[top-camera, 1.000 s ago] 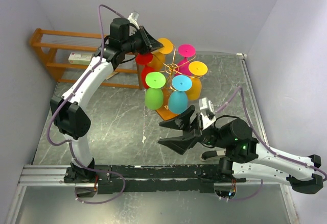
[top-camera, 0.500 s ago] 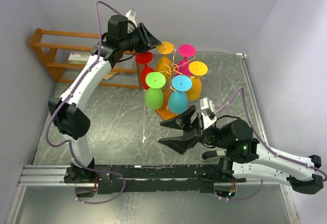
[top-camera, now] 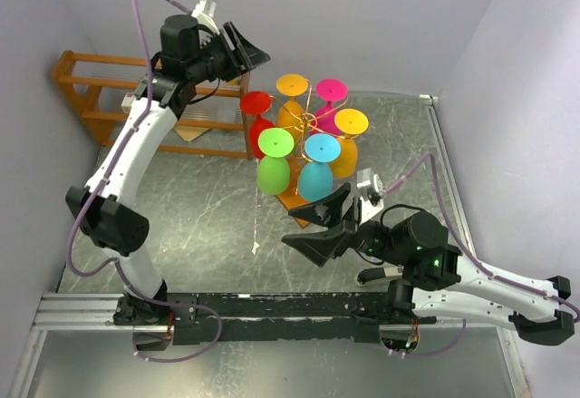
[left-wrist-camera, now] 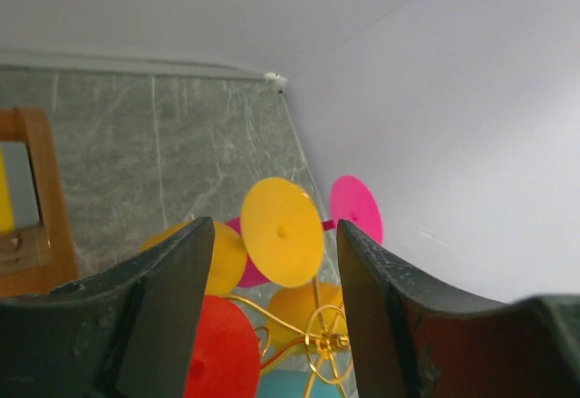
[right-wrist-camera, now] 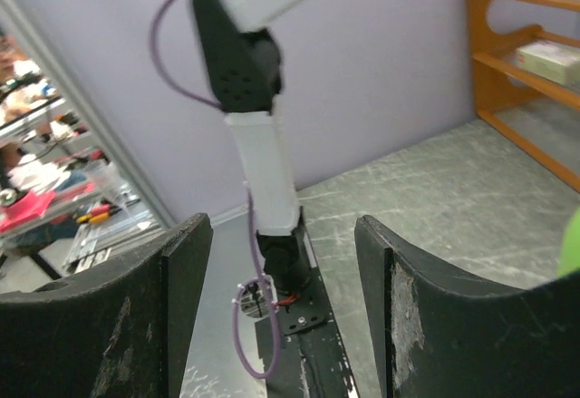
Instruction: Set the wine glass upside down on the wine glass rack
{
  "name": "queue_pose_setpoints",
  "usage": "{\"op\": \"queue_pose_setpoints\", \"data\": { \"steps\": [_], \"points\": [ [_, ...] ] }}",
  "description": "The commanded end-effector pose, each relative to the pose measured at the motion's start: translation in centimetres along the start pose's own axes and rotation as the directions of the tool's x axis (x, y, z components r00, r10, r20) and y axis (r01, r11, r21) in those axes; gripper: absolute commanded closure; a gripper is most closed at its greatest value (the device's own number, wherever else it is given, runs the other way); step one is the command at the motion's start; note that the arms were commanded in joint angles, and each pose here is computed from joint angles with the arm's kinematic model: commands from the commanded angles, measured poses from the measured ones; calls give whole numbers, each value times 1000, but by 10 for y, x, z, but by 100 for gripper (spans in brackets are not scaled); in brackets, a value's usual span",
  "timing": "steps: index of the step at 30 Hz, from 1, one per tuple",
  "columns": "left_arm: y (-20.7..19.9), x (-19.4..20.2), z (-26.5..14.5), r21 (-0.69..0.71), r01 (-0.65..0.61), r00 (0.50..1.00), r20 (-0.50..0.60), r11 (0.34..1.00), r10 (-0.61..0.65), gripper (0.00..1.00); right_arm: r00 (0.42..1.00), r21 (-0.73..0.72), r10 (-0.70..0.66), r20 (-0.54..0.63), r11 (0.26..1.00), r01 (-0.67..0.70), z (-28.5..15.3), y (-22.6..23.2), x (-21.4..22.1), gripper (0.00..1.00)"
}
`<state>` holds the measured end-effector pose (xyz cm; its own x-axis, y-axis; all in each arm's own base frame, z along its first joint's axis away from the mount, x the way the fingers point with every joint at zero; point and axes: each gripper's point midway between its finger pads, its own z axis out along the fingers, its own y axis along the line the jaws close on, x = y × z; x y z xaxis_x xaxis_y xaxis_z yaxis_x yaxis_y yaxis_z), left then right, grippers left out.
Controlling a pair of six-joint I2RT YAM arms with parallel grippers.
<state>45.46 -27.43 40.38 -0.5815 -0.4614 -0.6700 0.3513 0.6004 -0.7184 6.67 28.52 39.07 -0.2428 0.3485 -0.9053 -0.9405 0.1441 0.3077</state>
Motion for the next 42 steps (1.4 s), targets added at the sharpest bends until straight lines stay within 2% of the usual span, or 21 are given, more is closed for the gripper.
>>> {"op": "queue_pose_setpoints", "data": {
  "steps": [1, 5, 9, 18, 20, 22, 23, 24, 25, 30, 34, 42],
  "points": [
    [-45, -39, -55, 49, -167, 977, 145, 985, 158, 31, 999, 213, 32, 0, 977, -32, -7, -33, -5, 35],
    [-50, -25, -95, 43, -272, 954, 141, 961, 264, 28, 998, 433, 69, -12, 900, -57, -26, -69, 0, 35],
    [-29, 3, -134, -28, -318, 942, 103, 948, 319, 27, 997, 589, 82, 17, 804, -76, -56, -96, -1, 35],
    [14, 55, -219, -182, -374, 919, 63, 910, 390, 21, 997, 782, 70, 39, 619, -74, -118, -124, -13, 35],
    [23, 64, -235, -220, -371, 917, 64, 902, 393, 16, 996, 819, 75, 52, 567, -85, -130, -130, -15, 34],
    [29, 72, -251, -236, -365, 915, 90, 901, 394, 13, 994, 863, 77, 80, 493, -108, -145, -137, -18, 31],
    [32, 76, -257, -241, -365, 912, 101, 899, 398, 12, 994, 883, 77, 80, 457, -106, -152, -139, -19, 20],
    [32, 78, -267, -245, -366, 905, 130, 898, 404, 11, 995, 904, 74, 73, 417, -97, -159, -143, -18, 4],
    [37, 81, -273, -261, -360, 904, 139, 896, 404, 10, 993, 915, 74, 95, 387, -117, -164, -143, -25, 1],
    [55, 84, -298, -359, -343, 896, 152, 868, 417, 10, 992, 961, 62, 106, 250, -119, -188, -150, -31, 0],
    [47, 77, -319, -377, -376, 866, 182, 846, 466, 12, 991, 969, 54, 123, 208, -131, -198, -150, -38, 0],
    [4, 59, -362, -313, -462, 761, 339, 829, 552, 11, 987, 956, 35, 156, 247, -160, -205, -144, -56, 0]
  ]
}}
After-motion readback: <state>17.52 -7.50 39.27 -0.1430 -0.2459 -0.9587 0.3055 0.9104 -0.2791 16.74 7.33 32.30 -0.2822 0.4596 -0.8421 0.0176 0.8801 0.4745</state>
